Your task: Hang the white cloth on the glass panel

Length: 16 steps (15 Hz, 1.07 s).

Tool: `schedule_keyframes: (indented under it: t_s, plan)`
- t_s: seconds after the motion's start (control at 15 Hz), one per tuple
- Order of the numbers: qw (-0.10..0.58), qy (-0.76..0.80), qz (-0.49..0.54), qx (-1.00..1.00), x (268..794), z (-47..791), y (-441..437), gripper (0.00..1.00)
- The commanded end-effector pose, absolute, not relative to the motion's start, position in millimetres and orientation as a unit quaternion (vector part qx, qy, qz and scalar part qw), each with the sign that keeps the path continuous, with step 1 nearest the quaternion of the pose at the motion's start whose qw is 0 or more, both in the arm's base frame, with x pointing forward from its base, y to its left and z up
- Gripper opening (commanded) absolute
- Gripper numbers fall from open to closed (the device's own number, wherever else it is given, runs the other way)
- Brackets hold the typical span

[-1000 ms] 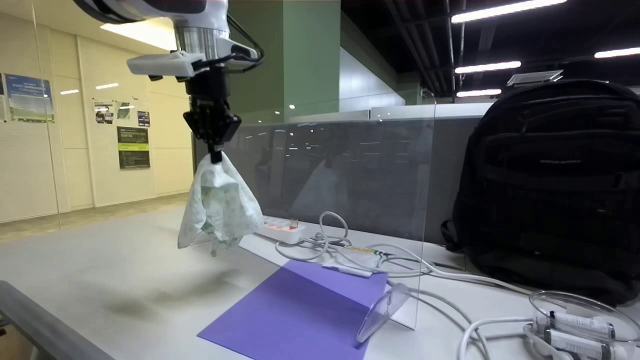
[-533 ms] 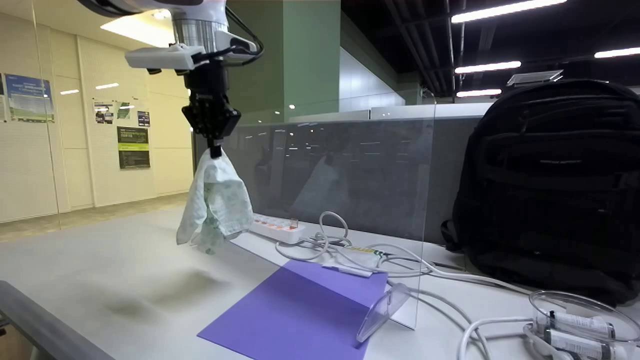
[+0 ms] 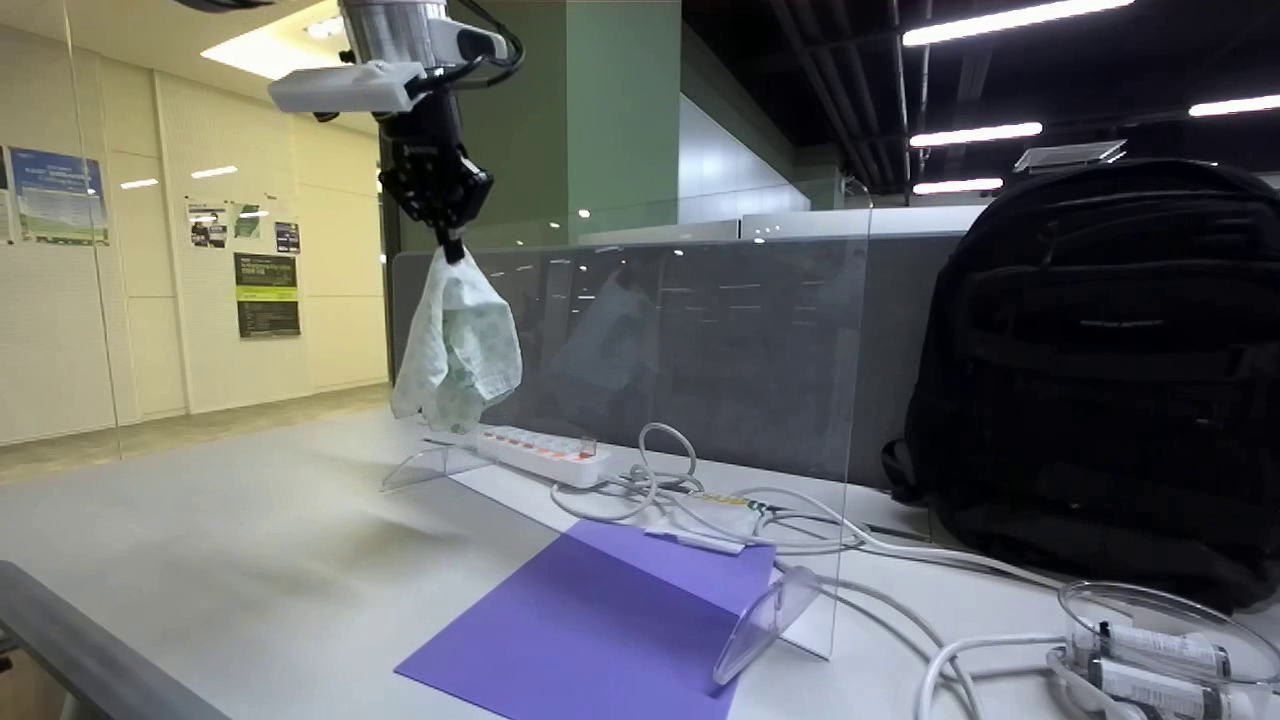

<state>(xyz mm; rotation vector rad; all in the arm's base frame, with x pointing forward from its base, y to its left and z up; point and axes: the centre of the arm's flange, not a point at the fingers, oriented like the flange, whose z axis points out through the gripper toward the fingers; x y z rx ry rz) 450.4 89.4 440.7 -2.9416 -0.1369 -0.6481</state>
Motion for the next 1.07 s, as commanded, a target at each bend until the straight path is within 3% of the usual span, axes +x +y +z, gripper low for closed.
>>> schedule_keyframes:
  t_s: [0.0, 0.6, 1.0]
  plan:
    - [0.059, -0.065, -0.273, -0.958, 468, 486, 100, 0.0]
    - [0.062, -0.064, -0.433, -0.897, 495, 604, 101, 0.0]
    - [0.06, -0.027, -0.484, -0.872, 497, 645, 76, 0.0]
